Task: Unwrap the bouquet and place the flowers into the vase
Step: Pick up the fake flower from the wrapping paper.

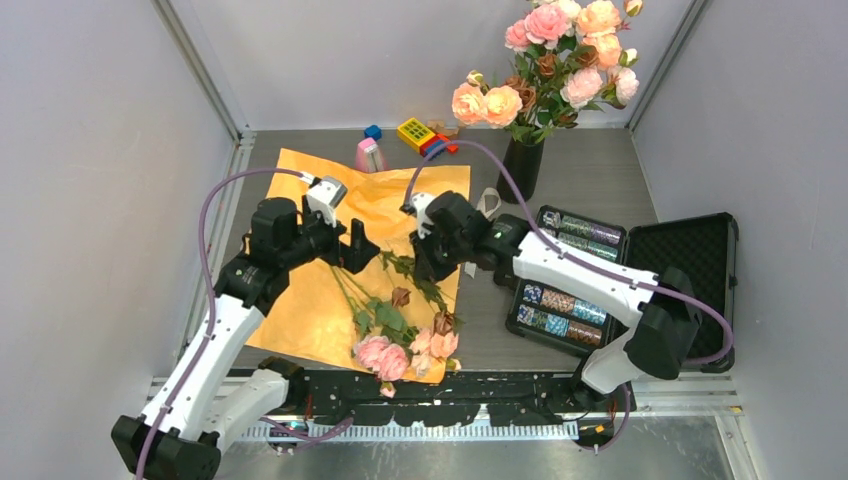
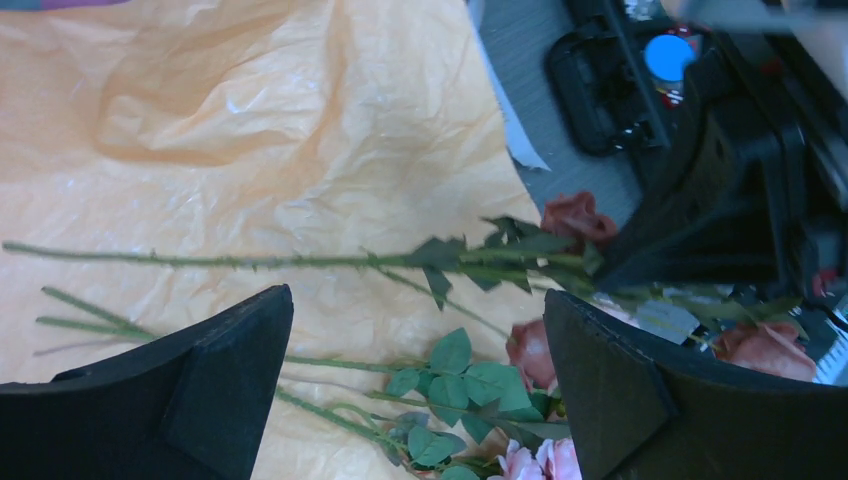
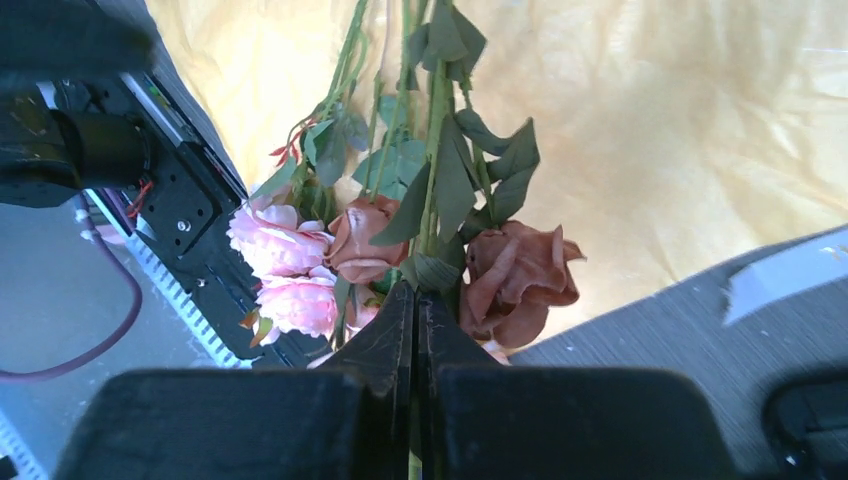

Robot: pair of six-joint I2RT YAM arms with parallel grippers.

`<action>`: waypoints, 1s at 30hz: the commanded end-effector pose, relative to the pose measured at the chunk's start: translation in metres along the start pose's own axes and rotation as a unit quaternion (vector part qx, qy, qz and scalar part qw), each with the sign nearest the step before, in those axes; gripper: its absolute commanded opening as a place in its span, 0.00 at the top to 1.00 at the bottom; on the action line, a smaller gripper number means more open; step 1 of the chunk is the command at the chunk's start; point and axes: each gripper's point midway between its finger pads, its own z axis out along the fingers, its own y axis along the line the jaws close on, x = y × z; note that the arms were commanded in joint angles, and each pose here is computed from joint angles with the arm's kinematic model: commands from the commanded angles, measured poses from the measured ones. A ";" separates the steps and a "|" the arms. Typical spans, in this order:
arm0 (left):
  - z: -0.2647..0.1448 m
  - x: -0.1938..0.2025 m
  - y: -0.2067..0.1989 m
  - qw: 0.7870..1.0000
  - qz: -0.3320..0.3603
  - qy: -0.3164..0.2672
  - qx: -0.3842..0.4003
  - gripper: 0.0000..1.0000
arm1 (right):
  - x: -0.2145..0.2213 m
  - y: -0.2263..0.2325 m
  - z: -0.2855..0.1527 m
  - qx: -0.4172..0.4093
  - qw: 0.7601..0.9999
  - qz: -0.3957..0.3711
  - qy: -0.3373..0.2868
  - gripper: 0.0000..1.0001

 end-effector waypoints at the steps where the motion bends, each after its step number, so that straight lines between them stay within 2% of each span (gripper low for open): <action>1: -0.006 -0.017 -0.040 0.992 0.049 -0.049 0.109 0.01 | -0.025 0.004 -0.047 -0.045 0.999 -0.009 -0.017 1.00; 6: -0.001 -0.005 -0.063 0.984 0.073 -0.022 0.161 0.06 | -0.025 -0.005 -0.074 -0.046 0.999 -0.015 0.007 1.00; 10: -0.001 0.002 -0.064 0.983 0.118 -0.017 0.138 0.07 | -0.020 -0.003 -0.094 -0.055 0.998 -0.023 0.030 1.00; 15: -0.013 0.002 -0.057 0.980 0.169 -0.044 0.093 0.07 | -0.012 0.006 -0.117 -0.079 0.995 -0.029 0.049 1.00; 21: -0.026 0.009 -0.075 0.967 0.216 -0.061 0.122 0.07 | -0.008 0.025 -0.144 -0.124 0.990 -0.039 0.049 1.00; 30: -0.024 0.023 -0.091 0.954 0.259 -0.045 0.142 0.07 | -0.003 0.052 -0.177 -0.192 0.978 -0.055 0.057 1.00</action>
